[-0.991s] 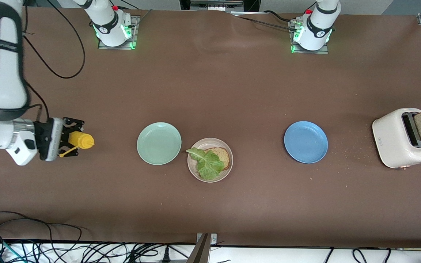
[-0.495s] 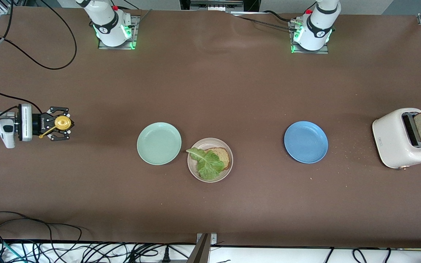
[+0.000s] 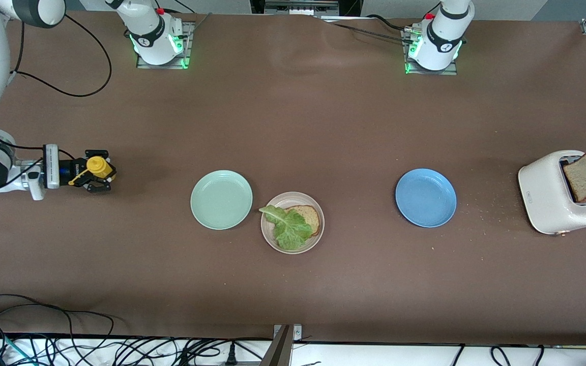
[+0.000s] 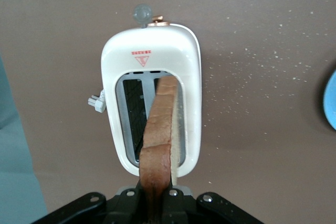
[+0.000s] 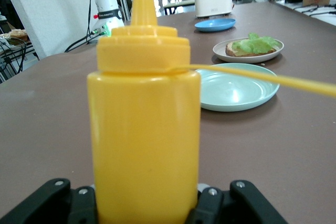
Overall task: Make sandwich on beige plate with both arms
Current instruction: 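Pull the bread slice up out of the toaster with the left gripper, then carry the bread slice with the left gripper over the beige plate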
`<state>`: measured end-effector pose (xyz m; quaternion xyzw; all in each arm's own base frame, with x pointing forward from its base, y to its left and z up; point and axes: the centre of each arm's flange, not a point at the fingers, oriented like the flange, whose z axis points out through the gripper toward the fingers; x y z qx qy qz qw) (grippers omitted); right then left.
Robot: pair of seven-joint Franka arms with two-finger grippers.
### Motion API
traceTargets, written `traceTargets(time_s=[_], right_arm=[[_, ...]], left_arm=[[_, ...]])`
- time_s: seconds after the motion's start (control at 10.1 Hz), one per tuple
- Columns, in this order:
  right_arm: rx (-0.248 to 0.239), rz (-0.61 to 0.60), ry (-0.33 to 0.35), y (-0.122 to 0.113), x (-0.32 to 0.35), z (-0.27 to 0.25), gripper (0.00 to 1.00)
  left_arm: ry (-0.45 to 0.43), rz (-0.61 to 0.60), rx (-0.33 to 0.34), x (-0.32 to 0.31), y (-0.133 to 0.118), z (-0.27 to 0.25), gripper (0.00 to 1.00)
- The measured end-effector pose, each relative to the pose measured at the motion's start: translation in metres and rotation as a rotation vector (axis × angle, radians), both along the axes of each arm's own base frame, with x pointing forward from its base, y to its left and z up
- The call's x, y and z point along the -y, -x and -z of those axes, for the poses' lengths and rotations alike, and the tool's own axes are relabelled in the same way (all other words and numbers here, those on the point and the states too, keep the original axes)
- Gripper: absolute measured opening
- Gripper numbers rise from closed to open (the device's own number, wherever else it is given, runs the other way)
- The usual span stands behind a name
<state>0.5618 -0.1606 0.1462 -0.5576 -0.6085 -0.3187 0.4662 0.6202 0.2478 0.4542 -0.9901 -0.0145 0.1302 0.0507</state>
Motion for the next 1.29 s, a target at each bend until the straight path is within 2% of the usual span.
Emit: traceTargets(time_s=[0.2,0.4,0.69,0.89,1.19,1.29], right_arm=[[0.017,0.016,-0.084,0.009,-0.006,0.032,0.05],[0.003,0.043,-0.134,0.019,-0.006,0.058,0.05],[-0.027,0.085,-0.224,0.028,-0.01,0.075,0.05],[-0.028,0.088,-0.233,0.028,-0.01,0.076,0.06],[-0.027,0.088,-0.233,0.028,-0.011,0.076,0.41],[-0.027,0.088,-0.233,0.027,-0.011,0.076,0.59]], left_arm=[[0.05,-0.014,0.009,0.006,-0.007,-0.009,0.09],[0.149,-0.073,0.014,0.019,-0.011,-0.005,0.09],[0.394,-0.138,0.03,0.068,-0.022,-0.002,0.09],[0.534,-0.145,0.038,0.108,-0.034,-0.001,0.09],[0.742,-0.132,-0.021,0.197,-0.057,0.032,0.09],[0.835,-0.135,-0.043,0.226,-0.064,0.047,0.09]])
